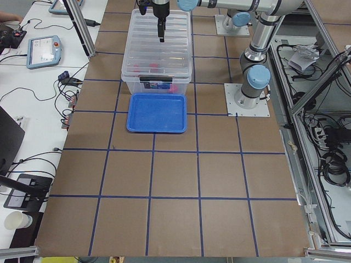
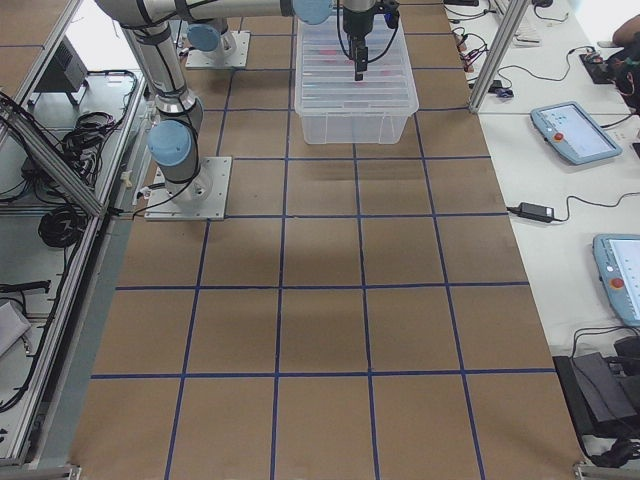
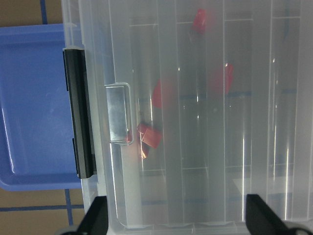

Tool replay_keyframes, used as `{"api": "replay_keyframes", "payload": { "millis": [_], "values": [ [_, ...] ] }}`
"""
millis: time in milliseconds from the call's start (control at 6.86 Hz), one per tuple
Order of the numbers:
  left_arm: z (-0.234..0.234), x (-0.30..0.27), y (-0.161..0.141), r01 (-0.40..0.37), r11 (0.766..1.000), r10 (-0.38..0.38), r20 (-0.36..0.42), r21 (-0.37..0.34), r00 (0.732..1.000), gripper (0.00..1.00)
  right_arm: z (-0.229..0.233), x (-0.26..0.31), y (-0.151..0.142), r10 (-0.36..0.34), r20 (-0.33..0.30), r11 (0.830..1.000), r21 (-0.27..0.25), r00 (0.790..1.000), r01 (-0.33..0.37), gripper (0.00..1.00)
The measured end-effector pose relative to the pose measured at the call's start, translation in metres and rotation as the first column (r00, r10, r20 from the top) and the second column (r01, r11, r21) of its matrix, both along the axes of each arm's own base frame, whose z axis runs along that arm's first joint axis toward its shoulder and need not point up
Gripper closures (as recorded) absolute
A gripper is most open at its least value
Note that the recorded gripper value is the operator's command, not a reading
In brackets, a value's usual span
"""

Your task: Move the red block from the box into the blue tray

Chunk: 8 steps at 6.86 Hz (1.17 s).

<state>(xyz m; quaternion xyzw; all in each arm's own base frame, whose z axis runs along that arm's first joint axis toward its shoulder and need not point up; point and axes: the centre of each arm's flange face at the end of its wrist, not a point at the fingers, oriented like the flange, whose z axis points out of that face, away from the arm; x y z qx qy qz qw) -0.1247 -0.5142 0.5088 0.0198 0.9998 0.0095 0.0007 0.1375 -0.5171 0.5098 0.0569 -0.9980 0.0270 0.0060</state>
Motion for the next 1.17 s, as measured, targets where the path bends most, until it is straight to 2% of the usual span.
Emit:
{"api": "replay_keyframes", "payload": {
  "millis": [875, 1167],
  "values": [
    [0.000, 0.000, 0.000, 0.001, 1.000, -0.001, 0.000, 0.000, 1.000, 0.00, 0.000, -0.002, -0.002, -0.003, -0.009, 1.000, -0.003, 1.000, 0.003, 0.00],
    [0.000, 0.000, 0.000, 0.001, 1.000, -0.001, 0.000, 0.000, 1.000, 0.00, -0.035, -0.001, -0.016, -0.010, -0.010, 1.000, 0.023, 1.000, 0.010, 0.00]
  ]
}}
